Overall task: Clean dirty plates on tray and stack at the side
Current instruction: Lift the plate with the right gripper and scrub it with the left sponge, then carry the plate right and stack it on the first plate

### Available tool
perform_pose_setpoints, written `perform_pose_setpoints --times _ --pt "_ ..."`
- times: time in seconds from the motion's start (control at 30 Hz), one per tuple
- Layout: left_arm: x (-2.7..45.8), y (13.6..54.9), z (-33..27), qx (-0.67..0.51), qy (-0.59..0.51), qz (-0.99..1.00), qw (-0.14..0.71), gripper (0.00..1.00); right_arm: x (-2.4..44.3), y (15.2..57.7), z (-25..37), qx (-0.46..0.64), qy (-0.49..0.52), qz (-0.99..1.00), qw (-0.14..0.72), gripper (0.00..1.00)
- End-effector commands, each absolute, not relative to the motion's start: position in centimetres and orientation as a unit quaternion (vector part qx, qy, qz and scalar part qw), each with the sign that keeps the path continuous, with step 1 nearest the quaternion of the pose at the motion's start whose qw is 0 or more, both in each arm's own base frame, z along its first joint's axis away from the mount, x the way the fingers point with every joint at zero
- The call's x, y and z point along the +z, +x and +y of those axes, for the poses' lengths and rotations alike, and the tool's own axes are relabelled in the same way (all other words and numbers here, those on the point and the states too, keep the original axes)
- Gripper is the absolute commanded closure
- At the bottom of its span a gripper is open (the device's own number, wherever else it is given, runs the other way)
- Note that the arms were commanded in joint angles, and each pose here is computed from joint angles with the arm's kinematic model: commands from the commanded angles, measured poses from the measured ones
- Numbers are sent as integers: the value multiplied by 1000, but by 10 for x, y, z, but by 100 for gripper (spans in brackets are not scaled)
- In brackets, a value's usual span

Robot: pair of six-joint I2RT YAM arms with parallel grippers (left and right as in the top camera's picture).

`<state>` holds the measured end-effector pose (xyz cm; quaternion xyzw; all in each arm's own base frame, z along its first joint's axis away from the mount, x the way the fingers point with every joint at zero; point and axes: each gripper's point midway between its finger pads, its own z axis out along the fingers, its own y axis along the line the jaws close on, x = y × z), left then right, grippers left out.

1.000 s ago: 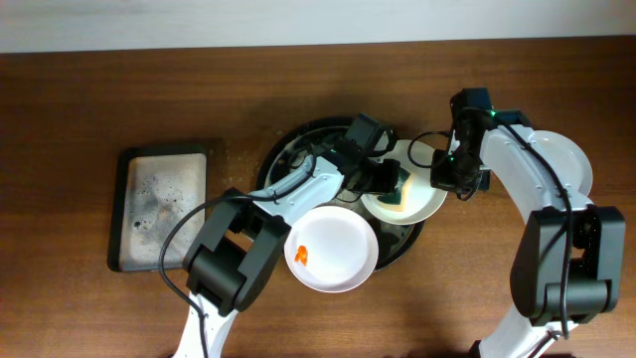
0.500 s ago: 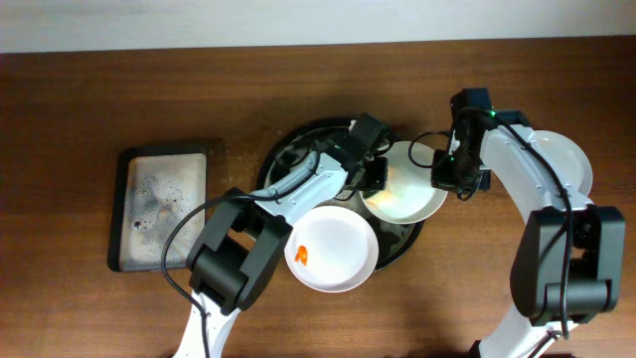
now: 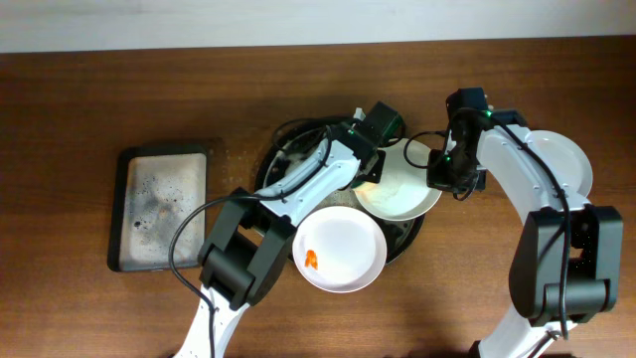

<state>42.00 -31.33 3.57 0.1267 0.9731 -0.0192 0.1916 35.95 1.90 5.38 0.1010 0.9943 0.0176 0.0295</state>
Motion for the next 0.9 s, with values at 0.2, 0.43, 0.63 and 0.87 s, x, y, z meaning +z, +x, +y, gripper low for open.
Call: perform_pose_setpoints --times 0.2,0.43,0.63,0.87 --pt "62 444 -245 59 84 980 171 100 80 366 1 -26 107 993 52 96" --pt "114 435 -253 -91 113 979 146 100 167 377 7 -80 41 987 131 96" --pt "109 437 -222 -101 104 983 115 100 208 373 36 -240 -42 950 197 96" --pt "108 437 -215 -97 108 983 110 100 253 364 81 -385 -112 870 285 96"
